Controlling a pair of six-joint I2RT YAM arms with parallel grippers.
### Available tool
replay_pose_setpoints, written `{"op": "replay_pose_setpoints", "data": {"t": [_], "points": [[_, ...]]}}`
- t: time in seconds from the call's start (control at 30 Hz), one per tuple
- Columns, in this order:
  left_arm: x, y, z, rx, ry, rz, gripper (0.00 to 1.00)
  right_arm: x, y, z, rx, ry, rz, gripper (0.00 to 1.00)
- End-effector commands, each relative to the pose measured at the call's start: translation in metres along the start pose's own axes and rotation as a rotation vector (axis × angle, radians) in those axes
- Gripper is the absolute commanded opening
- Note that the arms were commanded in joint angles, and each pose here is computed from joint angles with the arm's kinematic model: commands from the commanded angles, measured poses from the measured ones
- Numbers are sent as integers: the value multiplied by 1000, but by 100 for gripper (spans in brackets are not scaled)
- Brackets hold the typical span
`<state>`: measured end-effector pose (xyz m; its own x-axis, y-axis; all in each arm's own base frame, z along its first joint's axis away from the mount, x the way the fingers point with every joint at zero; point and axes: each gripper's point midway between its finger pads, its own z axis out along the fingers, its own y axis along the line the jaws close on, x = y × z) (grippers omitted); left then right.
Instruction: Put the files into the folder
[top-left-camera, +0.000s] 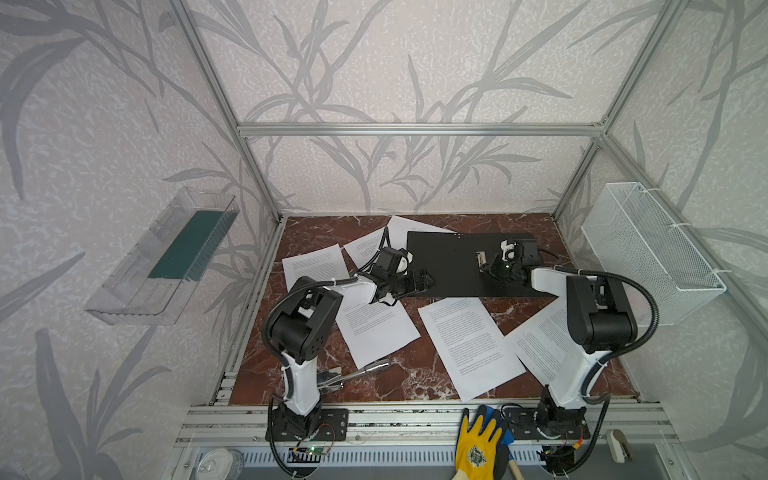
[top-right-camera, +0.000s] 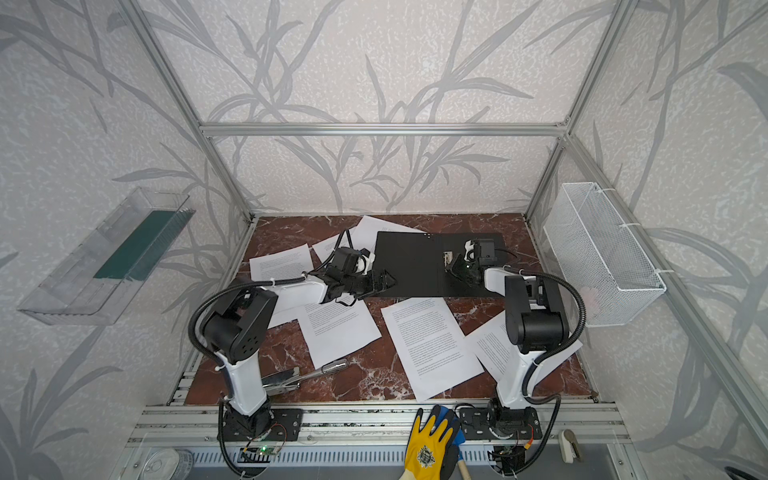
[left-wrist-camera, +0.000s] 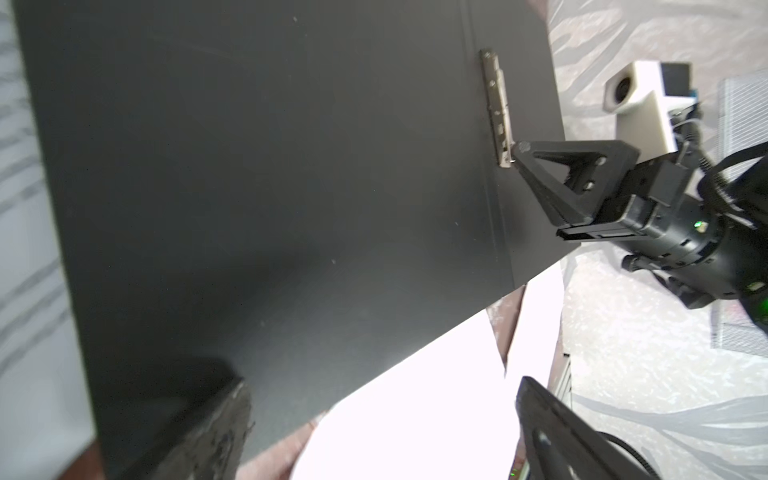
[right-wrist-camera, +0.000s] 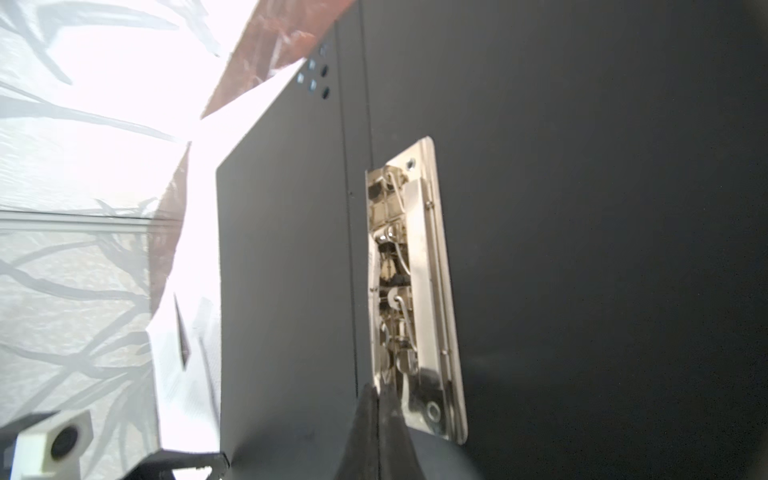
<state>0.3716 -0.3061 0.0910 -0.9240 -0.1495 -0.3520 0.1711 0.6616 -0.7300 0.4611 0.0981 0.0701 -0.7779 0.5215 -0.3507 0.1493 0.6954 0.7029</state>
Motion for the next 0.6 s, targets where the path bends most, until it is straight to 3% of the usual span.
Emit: {"op": "replay_pose_setpoints", "data": {"t": [0.0,0.27,0.57], "points": [[-15,-43,-41,27,-120,65,99,-21,53,-26,-100,-84,-34,0],[-10,-74,-89,-96,-267,239,99,-2,87,-55,-169,-127,-18,0],[11,-54,-64,-128,-174,196,99,48,92,-60,-183,-136,-26,0]]}}
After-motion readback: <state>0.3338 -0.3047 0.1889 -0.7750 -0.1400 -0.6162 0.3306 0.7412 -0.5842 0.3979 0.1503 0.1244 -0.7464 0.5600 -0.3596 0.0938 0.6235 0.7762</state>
